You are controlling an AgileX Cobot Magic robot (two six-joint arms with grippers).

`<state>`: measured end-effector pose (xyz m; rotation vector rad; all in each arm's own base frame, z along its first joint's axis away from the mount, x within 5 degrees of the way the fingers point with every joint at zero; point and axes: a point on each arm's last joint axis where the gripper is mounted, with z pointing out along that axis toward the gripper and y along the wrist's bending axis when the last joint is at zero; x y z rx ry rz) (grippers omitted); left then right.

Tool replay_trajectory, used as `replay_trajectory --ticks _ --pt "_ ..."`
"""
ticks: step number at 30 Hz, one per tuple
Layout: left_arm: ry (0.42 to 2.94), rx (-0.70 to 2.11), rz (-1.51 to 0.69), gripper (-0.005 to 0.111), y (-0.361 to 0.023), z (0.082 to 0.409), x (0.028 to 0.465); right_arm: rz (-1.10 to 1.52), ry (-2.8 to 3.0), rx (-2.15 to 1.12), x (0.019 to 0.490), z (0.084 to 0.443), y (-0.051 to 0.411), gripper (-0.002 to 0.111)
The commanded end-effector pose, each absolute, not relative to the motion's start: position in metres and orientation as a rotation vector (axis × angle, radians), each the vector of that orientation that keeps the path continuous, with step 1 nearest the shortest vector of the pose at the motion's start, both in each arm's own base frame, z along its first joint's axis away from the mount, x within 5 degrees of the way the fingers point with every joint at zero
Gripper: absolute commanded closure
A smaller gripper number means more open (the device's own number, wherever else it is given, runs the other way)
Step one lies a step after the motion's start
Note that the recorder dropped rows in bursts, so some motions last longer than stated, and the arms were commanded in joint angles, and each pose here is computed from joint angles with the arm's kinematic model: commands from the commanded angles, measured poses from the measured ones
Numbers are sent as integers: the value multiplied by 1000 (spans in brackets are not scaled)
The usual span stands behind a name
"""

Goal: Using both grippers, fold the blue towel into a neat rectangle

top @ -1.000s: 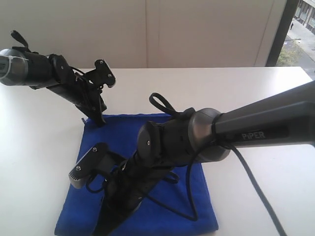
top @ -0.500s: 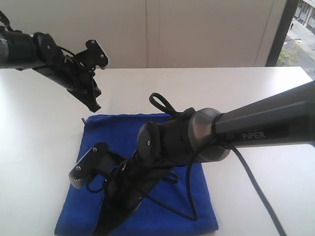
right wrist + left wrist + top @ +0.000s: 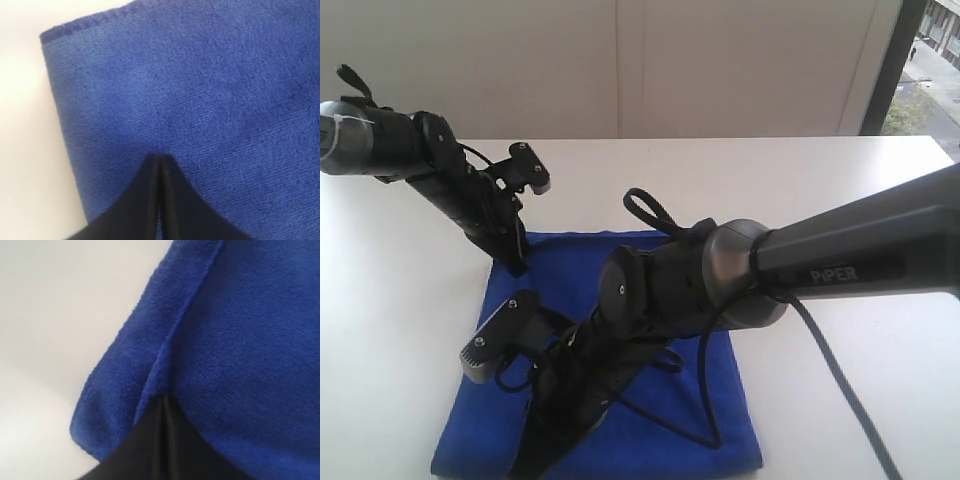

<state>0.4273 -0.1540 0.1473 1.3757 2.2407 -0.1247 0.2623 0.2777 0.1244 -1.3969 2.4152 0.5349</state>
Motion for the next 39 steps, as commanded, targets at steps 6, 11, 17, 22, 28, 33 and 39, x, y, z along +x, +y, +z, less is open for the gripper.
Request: replay_trajectory --ticks 6,11,17,22,28,33,39 --pt "2177 1395 2 107 -150 139 437 532 2472 -1481 255 106 274 108" --pt "2195 1400 -16 107 -150 141 434 532 2472 -1481 255 106 274 108" --pt "2183 1440 8 107 -148 147 432 532 2472 -1481 255 106 274 108" --pt "2189 1425 3 107 -147 159 430 535 2476 -1485 254 106 274 108" --pt "2164 1417 33 107 -146 162 432 536 2477 -1486 254 106 274 108" --pt "2163 1407 90 107 -136 141 442 538 2478 -1488 254 106 274 108" --pt "2185 1393 94 107 -119 167 439 518 2427 -1503 257 119 274 108"
